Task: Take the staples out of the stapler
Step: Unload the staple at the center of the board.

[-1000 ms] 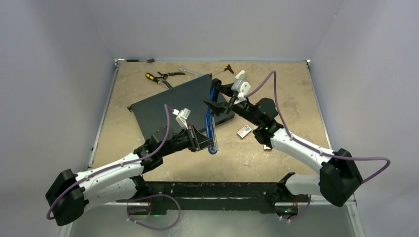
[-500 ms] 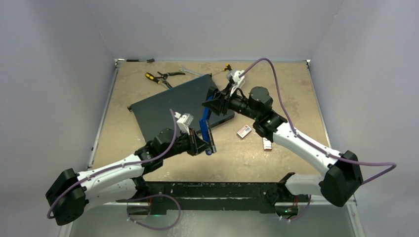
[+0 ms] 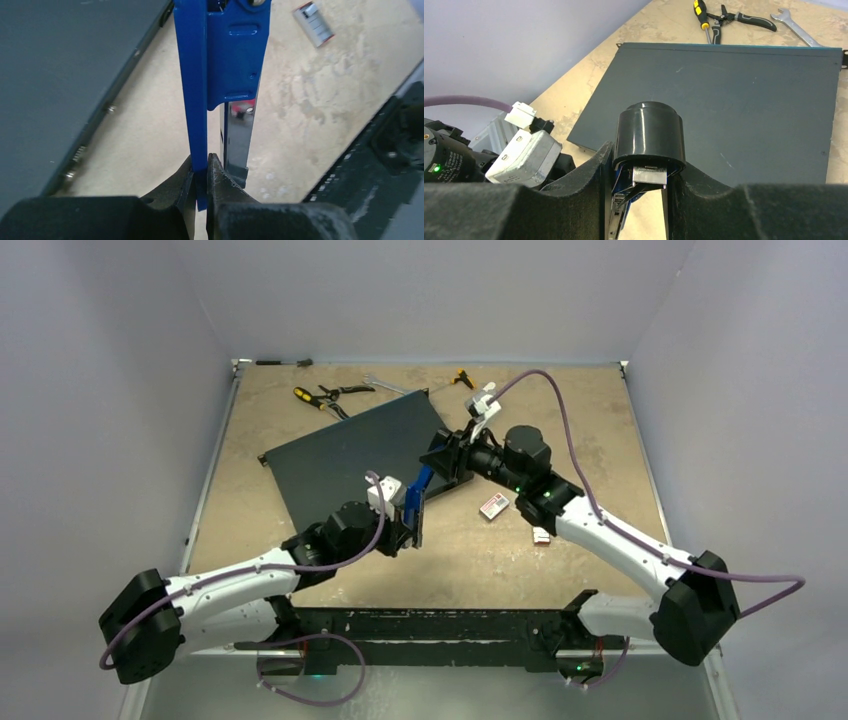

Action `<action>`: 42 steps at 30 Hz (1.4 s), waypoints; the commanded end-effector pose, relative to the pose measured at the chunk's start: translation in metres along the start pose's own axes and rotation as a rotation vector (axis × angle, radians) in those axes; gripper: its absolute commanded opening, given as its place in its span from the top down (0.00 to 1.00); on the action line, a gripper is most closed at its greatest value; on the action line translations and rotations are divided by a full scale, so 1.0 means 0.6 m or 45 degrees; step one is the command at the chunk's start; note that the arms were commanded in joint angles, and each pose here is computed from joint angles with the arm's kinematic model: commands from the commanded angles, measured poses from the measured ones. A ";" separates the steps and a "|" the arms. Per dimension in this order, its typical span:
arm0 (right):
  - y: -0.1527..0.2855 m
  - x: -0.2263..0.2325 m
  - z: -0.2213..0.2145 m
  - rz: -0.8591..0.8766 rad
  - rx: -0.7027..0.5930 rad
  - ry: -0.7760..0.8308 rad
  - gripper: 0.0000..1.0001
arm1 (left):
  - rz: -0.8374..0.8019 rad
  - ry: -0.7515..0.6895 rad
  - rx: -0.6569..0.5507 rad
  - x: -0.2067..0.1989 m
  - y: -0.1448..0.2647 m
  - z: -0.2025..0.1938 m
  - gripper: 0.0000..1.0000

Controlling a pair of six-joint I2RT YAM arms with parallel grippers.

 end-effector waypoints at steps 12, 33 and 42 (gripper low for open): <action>0.090 -0.031 -0.091 -0.076 -0.229 0.196 1.00 | 0.214 -0.860 -0.261 -0.004 -0.076 0.082 1.00; 0.136 -0.022 -0.039 -0.276 -0.347 0.240 1.00 | -0.057 -0.675 -0.321 -0.052 -0.097 0.092 1.00; 0.086 -0.014 0.074 -0.485 -0.023 0.247 1.00 | -0.473 -0.088 -0.254 -0.104 -0.073 0.045 1.00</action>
Point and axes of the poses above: each gripper's point midway between its finger pads, its own y axis back along the fingers, its own x axis along the line the jaws close on, z = x × y, the point moved 10 cm from there along y, back along the fingers, and after that the axes turned 2 degrees about -y, right-handed, at the moved point
